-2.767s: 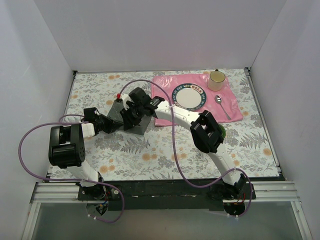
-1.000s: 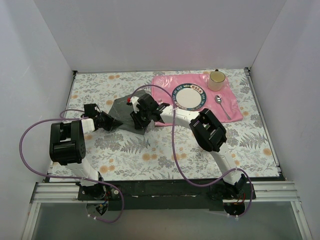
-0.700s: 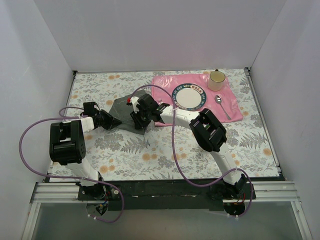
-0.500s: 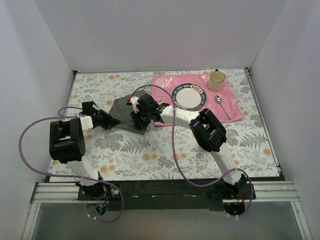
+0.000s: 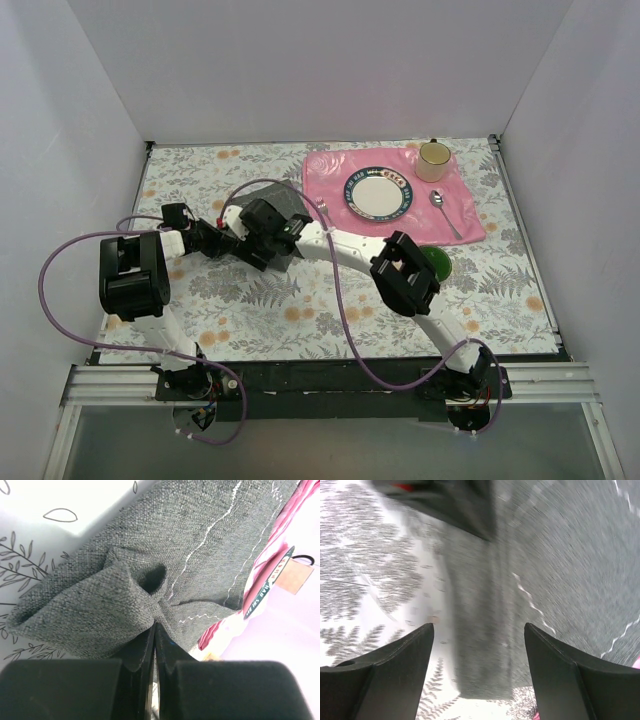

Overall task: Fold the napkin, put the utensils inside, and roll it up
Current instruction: Roll the napkin with the utensil

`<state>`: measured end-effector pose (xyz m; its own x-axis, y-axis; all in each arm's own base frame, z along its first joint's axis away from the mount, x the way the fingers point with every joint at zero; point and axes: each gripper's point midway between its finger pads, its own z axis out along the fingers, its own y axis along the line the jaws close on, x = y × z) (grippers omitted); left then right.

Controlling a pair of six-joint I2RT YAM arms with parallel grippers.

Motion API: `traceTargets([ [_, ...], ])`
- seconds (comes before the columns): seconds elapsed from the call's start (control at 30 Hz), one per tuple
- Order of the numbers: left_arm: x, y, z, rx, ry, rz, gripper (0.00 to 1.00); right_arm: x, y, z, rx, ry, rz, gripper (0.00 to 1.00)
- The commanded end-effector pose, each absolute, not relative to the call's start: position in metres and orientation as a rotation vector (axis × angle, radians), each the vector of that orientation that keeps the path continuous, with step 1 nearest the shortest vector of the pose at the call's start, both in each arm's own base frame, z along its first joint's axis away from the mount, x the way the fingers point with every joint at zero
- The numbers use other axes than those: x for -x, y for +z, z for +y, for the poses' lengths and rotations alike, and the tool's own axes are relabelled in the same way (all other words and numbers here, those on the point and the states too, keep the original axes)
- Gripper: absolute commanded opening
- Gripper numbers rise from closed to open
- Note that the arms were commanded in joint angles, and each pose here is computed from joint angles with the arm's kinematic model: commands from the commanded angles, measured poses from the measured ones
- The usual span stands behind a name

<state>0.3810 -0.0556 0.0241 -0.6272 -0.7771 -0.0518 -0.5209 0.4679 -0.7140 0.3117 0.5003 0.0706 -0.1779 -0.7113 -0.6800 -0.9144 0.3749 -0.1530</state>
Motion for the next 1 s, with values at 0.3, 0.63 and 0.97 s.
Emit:
traceTargets([
  [0.3, -0.362, -0.008, -0.038, 1.240, -0.853, 2.395, 0.00, -0.303, 0.086, 0.544, 1.497, 0.314, 1.752, 0.54],
  [0.63, -0.362, -0.006, -0.037, 1.243, -0.853, 2.390, 0.00, -0.315, 0.053, 0.531, 1.494, 0.308, 1.812, 0.53],
  [0.97, -0.365, -0.002, -0.035, 1.227, -0.866, 2.382, 0.00, -0.311, 0.013, 0.517, 1.524, 0.295, 1.886, 0.58],
])
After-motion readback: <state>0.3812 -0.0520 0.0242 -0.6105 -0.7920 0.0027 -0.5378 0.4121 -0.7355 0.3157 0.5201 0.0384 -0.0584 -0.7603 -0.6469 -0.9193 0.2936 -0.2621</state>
